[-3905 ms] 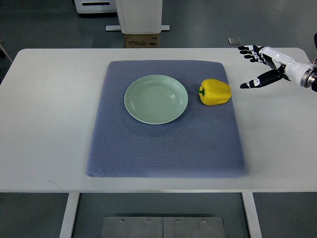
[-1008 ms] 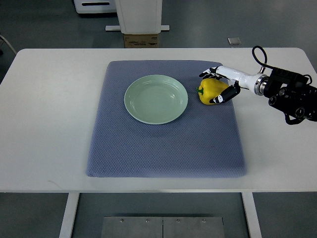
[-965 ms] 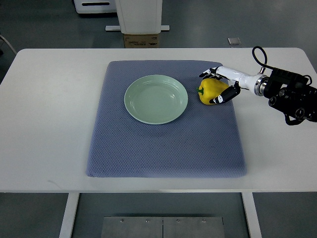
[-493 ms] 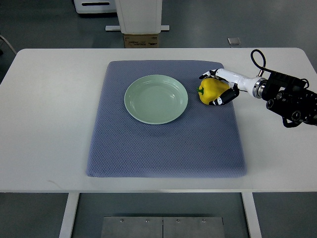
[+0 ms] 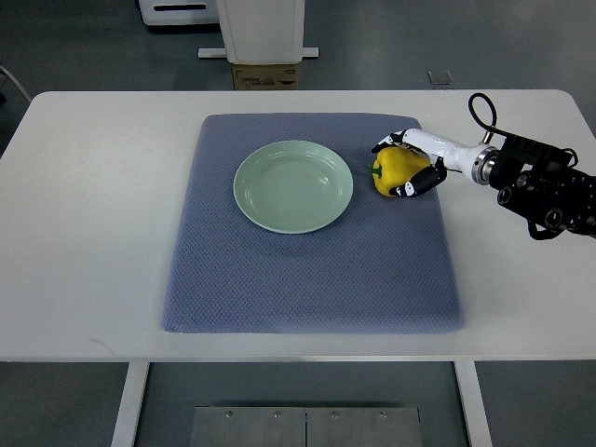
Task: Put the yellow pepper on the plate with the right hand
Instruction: 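Close the right hand fingers around the yellow pepper, then lift the pepper with the right hand and carry it over the plate, then lower the held pepper onto the green plate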
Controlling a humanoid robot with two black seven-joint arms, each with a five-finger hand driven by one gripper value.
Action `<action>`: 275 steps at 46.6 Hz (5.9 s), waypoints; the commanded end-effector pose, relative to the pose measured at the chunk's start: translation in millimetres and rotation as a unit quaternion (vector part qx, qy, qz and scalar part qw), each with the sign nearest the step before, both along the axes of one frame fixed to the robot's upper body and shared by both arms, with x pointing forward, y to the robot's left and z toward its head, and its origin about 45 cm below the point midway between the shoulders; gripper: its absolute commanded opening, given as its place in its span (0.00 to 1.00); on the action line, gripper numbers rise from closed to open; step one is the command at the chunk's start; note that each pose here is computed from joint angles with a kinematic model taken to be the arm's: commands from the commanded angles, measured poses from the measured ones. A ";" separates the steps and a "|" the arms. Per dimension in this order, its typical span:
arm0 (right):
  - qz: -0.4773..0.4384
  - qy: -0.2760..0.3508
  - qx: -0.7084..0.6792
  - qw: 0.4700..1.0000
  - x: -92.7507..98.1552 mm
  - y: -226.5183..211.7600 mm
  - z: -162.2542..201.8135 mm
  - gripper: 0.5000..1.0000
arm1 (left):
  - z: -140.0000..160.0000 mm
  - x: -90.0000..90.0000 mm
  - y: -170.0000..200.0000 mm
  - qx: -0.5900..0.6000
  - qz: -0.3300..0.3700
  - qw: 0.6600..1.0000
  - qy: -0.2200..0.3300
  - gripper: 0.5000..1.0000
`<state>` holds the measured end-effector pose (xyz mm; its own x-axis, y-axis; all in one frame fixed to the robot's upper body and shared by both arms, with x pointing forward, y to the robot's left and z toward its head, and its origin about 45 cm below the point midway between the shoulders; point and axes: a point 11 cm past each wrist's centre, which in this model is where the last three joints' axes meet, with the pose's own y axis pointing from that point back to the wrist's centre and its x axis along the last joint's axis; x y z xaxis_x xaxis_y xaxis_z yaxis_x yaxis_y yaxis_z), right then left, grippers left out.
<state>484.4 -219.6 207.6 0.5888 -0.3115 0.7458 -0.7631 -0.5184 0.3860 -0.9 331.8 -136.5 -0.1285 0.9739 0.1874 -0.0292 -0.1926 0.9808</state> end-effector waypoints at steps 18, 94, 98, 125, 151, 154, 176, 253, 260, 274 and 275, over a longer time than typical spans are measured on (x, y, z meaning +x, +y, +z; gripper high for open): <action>-0.001 0.000 -0.001 1.000 0.3 -0.2 0.3 0.00 | 0.0 0.0 0.0 0.000 0.000 1.000 0.000 1.00; 0.024 -0.021 -0.013 0.999 13.8 74.3 27.8 0.00 | 0.0 0.0 0.0 0.000 0.000 1.000 0.000 1.00; 0.030 -0.020 -0.011 0.999 12.2 81.4 26.6 0.00 | 0.0 0.0 0.0 0.000 0.000 1.000 0.000 1.00; 0.046 -0.012 -0.006 0.999 5.5 106.9 21.8 0.00 | 0.0 0.0 0.0 0.000 0.000 1.000 0.000 1.00; 0.034 -0.011 -0.006 0.999 8.3 106.6 25.3 0.00 | 0.0 0.0 0.0 0.000 0.000 1.000 0.000 1.00; 0.034 -0.014 -0.003 0.999 9.7 108.5 29.9 0.00 | 0.0 0.0 0.0 0.000 0.000 1.000 0.000 1.00; 0.019 -0.012 0.009 1.000 12.6 111.6 36.6 0.00 | 0.0 0.0 0.0 0.000 0.000 1.000 0.000 1.00; 0.056 -0.013 0.074 0.996 3.3 155.3 72.4 0.00 | 0.0 0.0 0.0 0.000 0.000 1.000 0.000 1.00; 0.061 -0.010 0.075 0.995 0.6 158.2 70.9 0.00 | 0.0 0.0 0.0 0.000 0.000 1.000 0.000 1.00; 0.074 0.001 0.078 0.994 -7.5 166.3 67.0 0.00 | 0.0 0.0 0.0 0.000 0.000 1.000 0.000 1.00; 0.074 0.001 0.078 0.994 -7.5 166.3 67.0 0.00 | 0.0 0.0 0.0 0.000 0.000 1.000 0.000 1.00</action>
